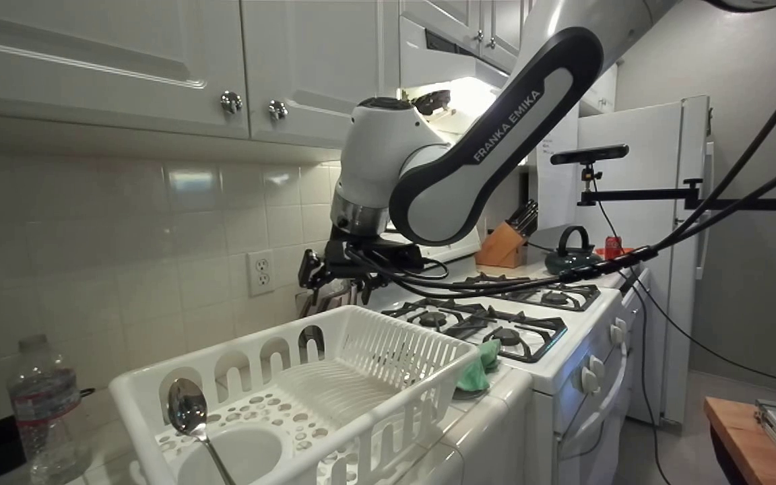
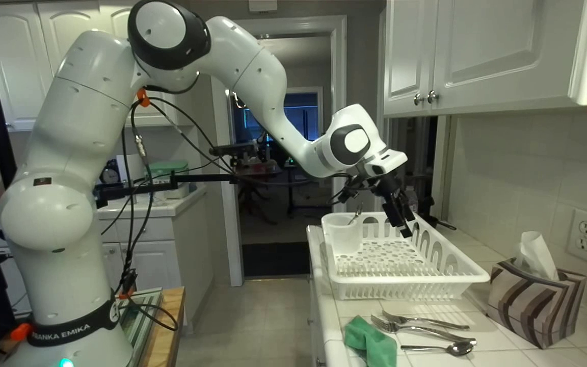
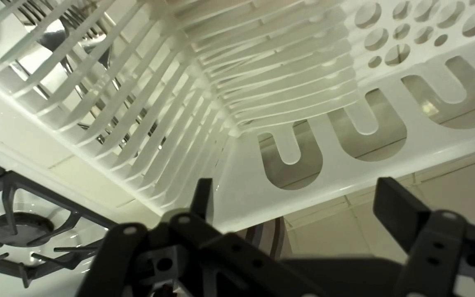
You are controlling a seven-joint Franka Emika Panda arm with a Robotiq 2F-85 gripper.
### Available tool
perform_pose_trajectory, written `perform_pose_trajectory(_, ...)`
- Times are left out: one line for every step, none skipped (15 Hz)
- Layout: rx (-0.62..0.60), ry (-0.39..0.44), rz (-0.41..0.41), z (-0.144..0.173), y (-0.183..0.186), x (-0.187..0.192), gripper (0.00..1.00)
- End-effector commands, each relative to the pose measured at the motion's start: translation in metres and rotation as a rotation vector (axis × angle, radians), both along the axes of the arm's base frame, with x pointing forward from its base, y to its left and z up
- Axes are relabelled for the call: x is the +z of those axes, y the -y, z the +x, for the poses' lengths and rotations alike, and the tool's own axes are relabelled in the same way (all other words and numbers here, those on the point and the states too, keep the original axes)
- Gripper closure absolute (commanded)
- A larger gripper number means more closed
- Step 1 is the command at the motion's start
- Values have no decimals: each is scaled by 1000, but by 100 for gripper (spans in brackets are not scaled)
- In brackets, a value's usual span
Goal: Put two silver spoons in the cutlery holder on the dishrack.
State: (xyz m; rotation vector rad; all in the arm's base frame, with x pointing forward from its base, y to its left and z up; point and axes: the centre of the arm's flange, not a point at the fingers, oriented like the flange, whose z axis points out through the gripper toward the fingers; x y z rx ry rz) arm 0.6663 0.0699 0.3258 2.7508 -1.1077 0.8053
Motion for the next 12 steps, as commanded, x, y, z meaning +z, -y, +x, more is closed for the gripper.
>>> perform_pose_trajectory(-94,-4,-13,14,31,-2,0)
perform_pose_trajectory(-119,-8,1,15,46,-2,0)
perform_pose_trajectory(-140,-3,1,15,59,-4,0)
perform_pose_trajectory(-147,-11,13,16,72,-2,0)
perform_pose_trajectory(-177,-10,10,17,88,-3,0)
perform_pose_trajectory(-191,-17,13,15,103,-3,0)
perform_pose_trajectory(-206,-23,15,14,116,-5,0)
perform_pose_trajectory(-210,-30,8,13,126,-7,0)
perform_pose_trajectory(-202,-39,0,12,136,-11,0)
perform_pose_trajectory(-195,-48,-9,9,144,-14,0)
perform_pose_trajectory(-186,-49,-16,7,152,-19,0)
perform_pose_trajectory(-171,-52,-23,4,159,-22,0)
